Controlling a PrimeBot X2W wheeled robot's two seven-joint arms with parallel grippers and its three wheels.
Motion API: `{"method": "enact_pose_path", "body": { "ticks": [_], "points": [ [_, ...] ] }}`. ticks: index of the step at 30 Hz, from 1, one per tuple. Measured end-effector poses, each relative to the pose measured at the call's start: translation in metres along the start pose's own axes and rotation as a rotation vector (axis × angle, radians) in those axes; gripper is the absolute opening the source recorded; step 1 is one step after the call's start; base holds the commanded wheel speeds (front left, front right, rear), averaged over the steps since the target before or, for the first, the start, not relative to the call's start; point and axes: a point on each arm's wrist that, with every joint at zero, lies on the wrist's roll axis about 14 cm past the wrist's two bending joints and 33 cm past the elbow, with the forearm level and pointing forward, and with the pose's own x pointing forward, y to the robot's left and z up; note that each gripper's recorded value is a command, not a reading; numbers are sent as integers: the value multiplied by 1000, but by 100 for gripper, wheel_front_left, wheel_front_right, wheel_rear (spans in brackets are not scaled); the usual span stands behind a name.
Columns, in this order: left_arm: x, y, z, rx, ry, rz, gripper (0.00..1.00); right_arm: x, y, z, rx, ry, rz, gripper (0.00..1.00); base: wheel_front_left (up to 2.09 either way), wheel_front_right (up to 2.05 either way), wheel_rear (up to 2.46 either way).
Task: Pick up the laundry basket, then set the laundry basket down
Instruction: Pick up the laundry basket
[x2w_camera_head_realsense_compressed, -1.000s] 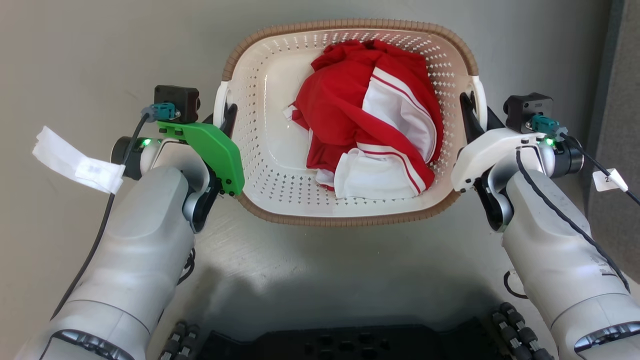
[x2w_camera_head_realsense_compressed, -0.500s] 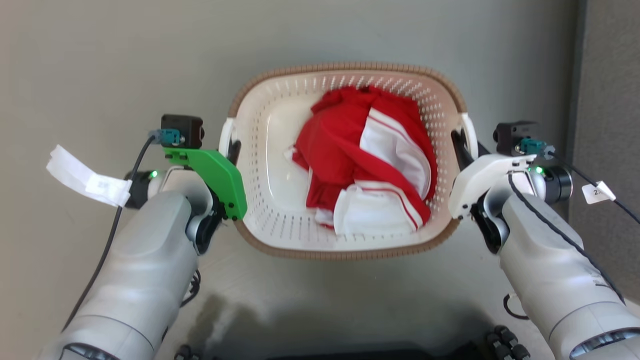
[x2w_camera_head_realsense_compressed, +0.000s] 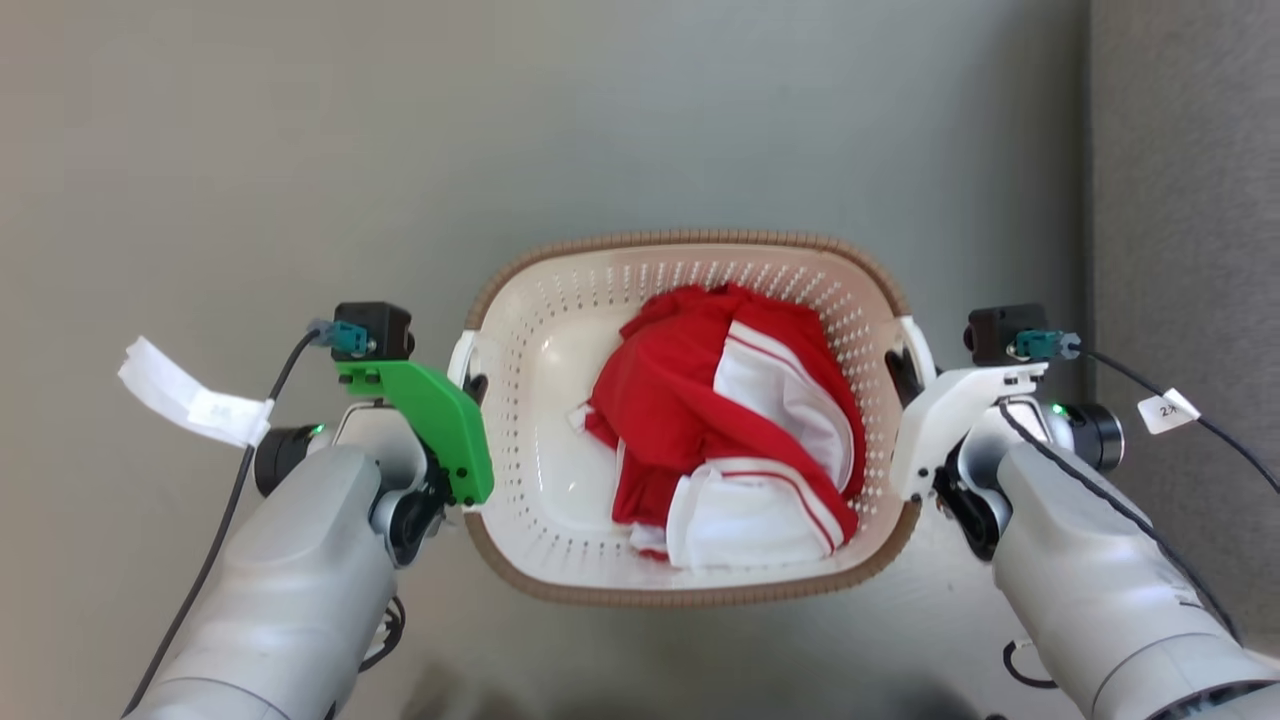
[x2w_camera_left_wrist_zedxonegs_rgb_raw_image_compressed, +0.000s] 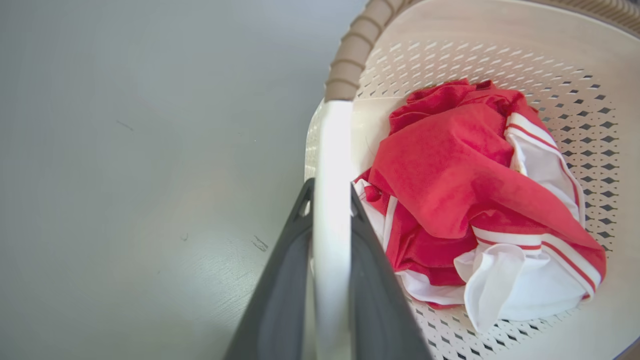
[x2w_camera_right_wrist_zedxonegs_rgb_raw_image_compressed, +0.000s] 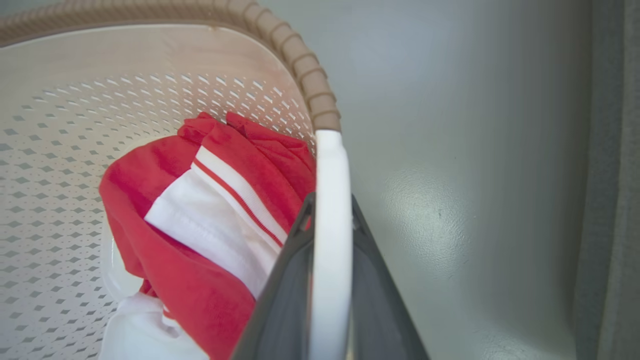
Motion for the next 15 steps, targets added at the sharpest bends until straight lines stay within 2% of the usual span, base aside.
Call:
{"method": "enact_pose_path", "body": {
  "ticks": [15],
  "points": [
    [-39,-21,6,37,10,-17,0,-42,10,17,4,-12,9,0,0,0,0]
  ]
}}
